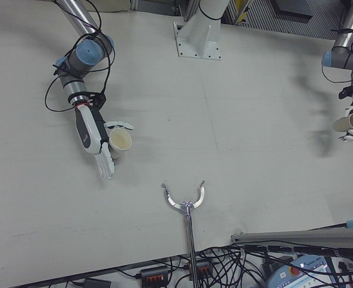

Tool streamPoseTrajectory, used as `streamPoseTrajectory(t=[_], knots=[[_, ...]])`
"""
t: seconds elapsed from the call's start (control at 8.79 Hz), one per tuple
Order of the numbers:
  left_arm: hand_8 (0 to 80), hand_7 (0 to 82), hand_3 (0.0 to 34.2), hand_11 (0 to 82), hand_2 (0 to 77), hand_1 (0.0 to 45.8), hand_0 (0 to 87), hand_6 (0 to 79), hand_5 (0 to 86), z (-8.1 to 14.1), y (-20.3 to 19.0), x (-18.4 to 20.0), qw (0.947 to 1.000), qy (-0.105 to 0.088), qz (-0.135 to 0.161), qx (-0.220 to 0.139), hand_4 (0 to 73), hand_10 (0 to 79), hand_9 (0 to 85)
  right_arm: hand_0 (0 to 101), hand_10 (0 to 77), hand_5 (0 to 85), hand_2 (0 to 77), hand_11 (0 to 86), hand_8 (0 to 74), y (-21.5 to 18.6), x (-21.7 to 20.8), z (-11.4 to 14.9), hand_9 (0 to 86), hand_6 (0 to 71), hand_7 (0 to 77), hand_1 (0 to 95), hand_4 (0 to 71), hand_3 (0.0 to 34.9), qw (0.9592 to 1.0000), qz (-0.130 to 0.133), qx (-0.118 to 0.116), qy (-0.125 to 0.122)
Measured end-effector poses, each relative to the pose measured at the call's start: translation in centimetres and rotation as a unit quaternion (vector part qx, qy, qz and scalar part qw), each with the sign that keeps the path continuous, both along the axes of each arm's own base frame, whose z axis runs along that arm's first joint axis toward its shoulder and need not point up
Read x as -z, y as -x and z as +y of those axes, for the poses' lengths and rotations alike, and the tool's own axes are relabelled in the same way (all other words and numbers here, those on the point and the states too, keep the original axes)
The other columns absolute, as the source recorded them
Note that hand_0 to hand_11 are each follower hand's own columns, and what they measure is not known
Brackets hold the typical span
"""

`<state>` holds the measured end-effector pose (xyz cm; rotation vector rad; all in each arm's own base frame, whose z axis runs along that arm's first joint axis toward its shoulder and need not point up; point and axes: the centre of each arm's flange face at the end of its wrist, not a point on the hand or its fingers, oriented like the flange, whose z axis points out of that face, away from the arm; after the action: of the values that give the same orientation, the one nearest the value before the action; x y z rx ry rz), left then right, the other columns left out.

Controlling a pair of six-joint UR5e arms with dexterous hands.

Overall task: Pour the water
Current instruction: 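Lift the white cup high with the right hand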

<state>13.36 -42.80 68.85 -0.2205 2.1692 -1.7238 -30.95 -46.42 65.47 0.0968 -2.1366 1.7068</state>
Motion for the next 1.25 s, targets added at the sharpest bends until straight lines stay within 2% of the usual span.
streamPoseTrajectory(t=[0.46, 0.57, 0.68, 0.8, 1.02, 1.14, 1.25], knots=[[16.9, 32.2, 0.0, 27.3, 44.7, 18.0, 44.8, 22.4, 42.5, 0.04, 0.07, -0.03, 1.0000, 0.000, 0.001, 0.000, 21.8, 17.4, 26.2, 44, 0.0, 0.5, 20.7, 0.5, 0.5, 0.00, 0.04, 0.00, 0.5, 0.5, 0.5, 15.8, 0.0, 0.0, 1.0000, -0.001, 0.000, 0.000], [16.9, 32.2, 0.0, 27.3, 44.7, 18.0, 44.8, 22.4, 42.5, 0.04, 0.08, -0.03, 1.0000, -0.001, 0.001, 0.000, 21.8, 17.4, 26.2, 46, 5.5, 7.6, 22.9, 9.8, 0.5, 0.00, 0.05, -0.01, 0.5, 8.2, 10.4, 18.0, 0.0, 0.0, 1.0000, -0.001, 0.000, 0.000], [16.9, 32.2, 0.0, 27.3, 44.7, 18.0, 45.0, 22.4, 42.5, 0.04, 0.08, -0.03, 1.0000, -0.001, 0.001, 0.000, 21.8, 17.4, 26.2, 46, 9.3, 18.5, 32.7, 15.3, 8.2, -0.02, 0.04, 0.00, 12.5, 10.4, 19.6, 17.5, 0.0, 0.0, 1.0000, -0.001, 0.000, 0.000], [16.9, 32.2, 0.0, 27.3, 44.7, 18.0, 45.0, 22.4, 42.5, 0.05, 0.08, -0.03, 1.0000, -0.001, 0.001, 0.000, 21.8, 17.4, 26.2, 46, 16.9, 30.5, 36.5, 24.5, 15.3, -0.08, 0.02, -0.01, 24.5, 16.4, 28.9, 16.4, 0.0, 0.0, 1.0000, -0.001, 0.000, 0.000], [16.9, 32.2, 0.0, 27.3, 44.7, 18.0, 44.3, 21.8, 42.5, 0.05, 0.08, -0.03, 1.0000, -0.001, 0.001, 0.000, 21.8, 17.4, 26.2, 46, 16.9, 30.5, 36.5, 24.5, 15.3, -0.15, -0.06, -0.02, 24.5, 16.4, 28.9, 16.4, 0.0, 0.0, 1.0000, 0.001, -0.001, 0.001], [16.9, 32.2, 0.0, 27.3, 44.7, 18.0, 44.3, 21.8, 42.5, 0.05, 0.09, -0.05, 1.0000, -0.001, 0.001, 0.000, 21.8, 17.4, 26.2, 44, 21.8, 42.0, 46.4, 33.8, 26.2, -0.22, -0.06, -0.07, 38.2, 26.2, 36.5, 21.8, 7.6, 0.0, 1.0000, 0.001, -0.002, 0.001], [16.9, 32.2, 0.0, 27.3, 44.7, 18.0, 44.3, 21.8, 42.5, 0.04, 0.08, -0.07, 1.0000, -0.001, 0.001, 0.000, 21.8, 17.4, 26.2, 41, 22.9, 45.3, 50.2, 34.9, 26.2, -0.33, -0.05, -0.13, 39.8, 26.2, 38.2, 20.2, 6.0, 0.0, 1.0000, 0.000, -0.004, 0.001]])
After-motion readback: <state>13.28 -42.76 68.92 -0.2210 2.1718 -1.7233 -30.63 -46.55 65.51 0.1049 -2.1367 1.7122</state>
